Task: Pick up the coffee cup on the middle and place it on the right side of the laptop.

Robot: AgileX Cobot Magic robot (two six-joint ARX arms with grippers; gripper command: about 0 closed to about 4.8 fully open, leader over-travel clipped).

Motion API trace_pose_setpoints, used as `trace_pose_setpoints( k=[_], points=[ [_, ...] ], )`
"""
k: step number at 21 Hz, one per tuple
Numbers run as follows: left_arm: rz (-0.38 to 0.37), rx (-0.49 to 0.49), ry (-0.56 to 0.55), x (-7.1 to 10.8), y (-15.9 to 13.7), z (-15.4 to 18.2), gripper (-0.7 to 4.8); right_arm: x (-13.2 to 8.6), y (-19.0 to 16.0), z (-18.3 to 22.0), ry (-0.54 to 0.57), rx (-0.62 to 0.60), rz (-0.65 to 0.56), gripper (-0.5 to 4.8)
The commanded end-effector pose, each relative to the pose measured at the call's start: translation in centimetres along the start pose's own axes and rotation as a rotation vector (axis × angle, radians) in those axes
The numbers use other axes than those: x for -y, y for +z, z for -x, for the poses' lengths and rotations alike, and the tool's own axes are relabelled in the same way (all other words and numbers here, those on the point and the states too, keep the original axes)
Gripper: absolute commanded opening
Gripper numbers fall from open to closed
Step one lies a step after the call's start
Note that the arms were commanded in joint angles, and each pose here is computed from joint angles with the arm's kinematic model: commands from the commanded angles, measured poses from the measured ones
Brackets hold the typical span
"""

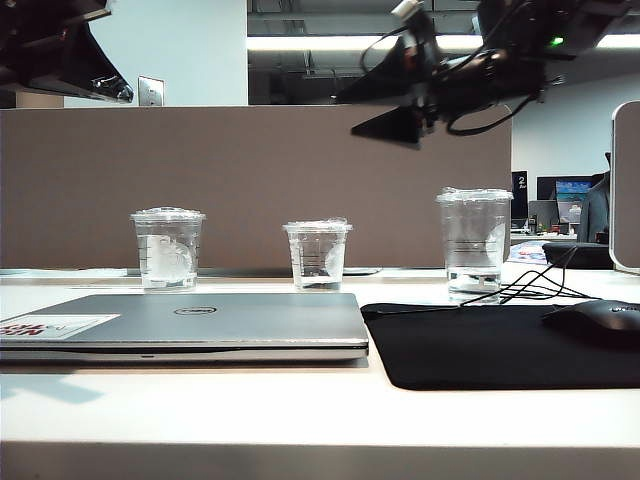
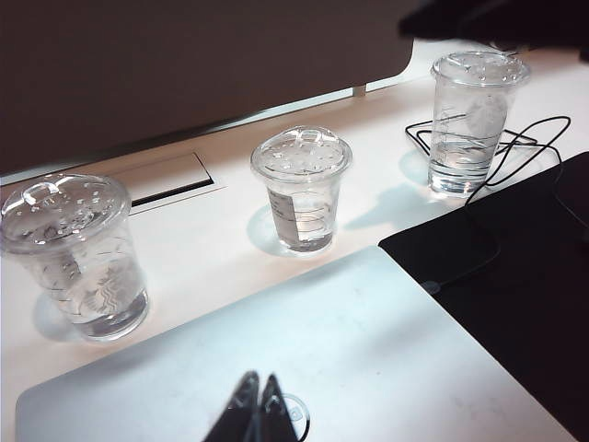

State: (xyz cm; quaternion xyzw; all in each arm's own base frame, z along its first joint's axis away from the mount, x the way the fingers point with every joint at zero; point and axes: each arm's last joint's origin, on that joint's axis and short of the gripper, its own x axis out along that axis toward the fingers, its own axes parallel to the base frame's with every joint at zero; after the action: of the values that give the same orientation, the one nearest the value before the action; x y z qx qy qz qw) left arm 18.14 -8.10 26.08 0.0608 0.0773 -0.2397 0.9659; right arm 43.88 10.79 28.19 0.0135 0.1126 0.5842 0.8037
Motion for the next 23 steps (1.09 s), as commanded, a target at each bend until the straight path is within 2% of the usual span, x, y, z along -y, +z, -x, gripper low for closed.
trace_pose_setpoints(
  k=[1,3,7,15,23],
  points=[
    [-0.004,0.014,0.003,0.0,0.2,0.0,-0.05,-0.8,-0.5,-1.2,-0.076,-0.083,0.099,4.79],
    [-0.004,0.014,0.003,0.0,0.2,0.0,-0.05,-1.1,-0.9,-1.9,-0.126,-0.132,0.123,4.79],
    [-0.004,0.013,0.001,0.0,0.2,0.0,-0.05,-1.3,-1.7,-3.1,-0.151,-0.175,0.106,4.79],
    [-0.004,0.014,0.001,0.0,0.2,0.0,-0.05,0.3,-5.0,-4.4,-0.235,-0.261,0.055,4.79],
    [-0.004,0.014,0.001,0.0,0.2,0.0,-0.05,2.5,-7.7,-5.7,-0.285,-0.228,0.105,4.79]
  ],
)
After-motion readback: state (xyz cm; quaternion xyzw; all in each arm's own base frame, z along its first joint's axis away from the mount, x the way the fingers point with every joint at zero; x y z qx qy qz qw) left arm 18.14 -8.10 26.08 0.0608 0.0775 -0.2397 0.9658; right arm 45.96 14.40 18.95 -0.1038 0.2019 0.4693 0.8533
